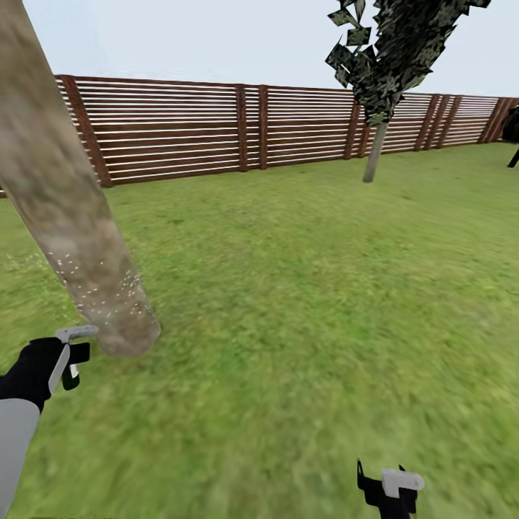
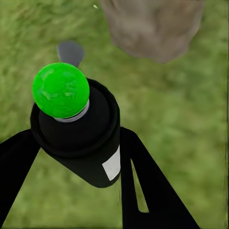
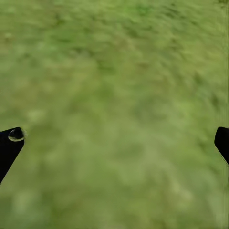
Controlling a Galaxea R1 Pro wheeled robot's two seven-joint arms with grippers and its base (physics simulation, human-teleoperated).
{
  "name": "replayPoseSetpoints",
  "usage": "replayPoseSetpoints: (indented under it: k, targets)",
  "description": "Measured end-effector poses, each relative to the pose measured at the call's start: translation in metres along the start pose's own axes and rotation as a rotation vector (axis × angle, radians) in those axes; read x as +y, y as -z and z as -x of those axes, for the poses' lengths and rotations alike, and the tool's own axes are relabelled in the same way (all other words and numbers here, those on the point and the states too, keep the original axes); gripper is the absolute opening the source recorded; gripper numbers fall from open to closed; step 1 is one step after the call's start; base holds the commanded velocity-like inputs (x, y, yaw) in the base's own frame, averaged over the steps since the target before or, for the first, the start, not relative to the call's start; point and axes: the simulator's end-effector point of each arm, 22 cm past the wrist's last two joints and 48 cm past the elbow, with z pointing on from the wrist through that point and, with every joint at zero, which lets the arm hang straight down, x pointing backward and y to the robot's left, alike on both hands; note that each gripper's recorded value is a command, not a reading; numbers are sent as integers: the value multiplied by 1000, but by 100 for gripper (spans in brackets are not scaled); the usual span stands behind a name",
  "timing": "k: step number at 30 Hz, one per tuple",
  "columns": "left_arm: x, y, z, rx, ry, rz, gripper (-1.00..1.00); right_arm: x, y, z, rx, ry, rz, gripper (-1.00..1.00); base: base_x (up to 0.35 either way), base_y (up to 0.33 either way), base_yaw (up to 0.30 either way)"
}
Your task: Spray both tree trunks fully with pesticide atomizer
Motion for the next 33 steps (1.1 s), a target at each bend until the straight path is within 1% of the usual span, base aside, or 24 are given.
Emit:
replayPoseSetpoints:
  k: [3, 4, 5, 6, 9, 11, 14, 15, 16, 19, 22, 27, 31, 33]
  targets:
    - [-18, 2, 2, -2, 3, -26, -100, 0, 0, 0, 0, -1, -1, 100, 149, -253, 115]
    - [-21, 7, 13, -24, 3, -29, -100, -1, 0, 0, 0, -1, -2, 100, 159, -253, 14]
    - [-18, 14, 28, -59, 4, -25, -100, -2, 0, 0, 0, 0, -2, 100, 181, -213, 2]
    - [-8, 22, 46, -100, 8, -10, -100, -2, 0, 0, -1, 2, -2, 100, 161, -137, 1]
    - [-6, 22, 44, -104, 9, -8, -100, -2, 0, 0, 0, 1, -3, 100, 35, -29, 20]
    - [-14, 22, 43, -104, 5, -20, -100, -1, 0, 0, 0, -1, -1, 100, 4, -3, 189]
    - [-22, 26, 51, -115, 11, -32, -100, 0, 0, 0, 0, -1, -1, 100, 1, 0, 265]
    - [-19, 27, 55, -122, 10, -27, -100, 0, 0, 0, 0, -1, -1, 100, 0, 0, 277]
    - [-13, 34, 68, -154, 13, -18, -100, 0, 0, 0, 0, -1, -1, 100, 0, 0, 277]
    - [-12, 42, 78, -187, 17, -18, -100, 0, 0, 0, 0, -1, -1, 100, 0, 0, 255]
    - [-13, 43, 79, -194, 13, -18, -100, 0, 0, 0, 0, -1, -1, 100, 63, -104, 62]
    - [-13, 43, 79, -194, 14, -18, -100, -1, 0, 0, 0, -1, -2, 100, 70, -250, 6]
    - [-14, 43, 78, -194, 11, -19, -100, 0, 0, 0, 0, -1, -1, 100, 2, -269, 232]
    - [-15, 44, 78, -195, 16, -23, -100, -1, 0, 0, 0, -1, -1, 100, -194, -217, 152]
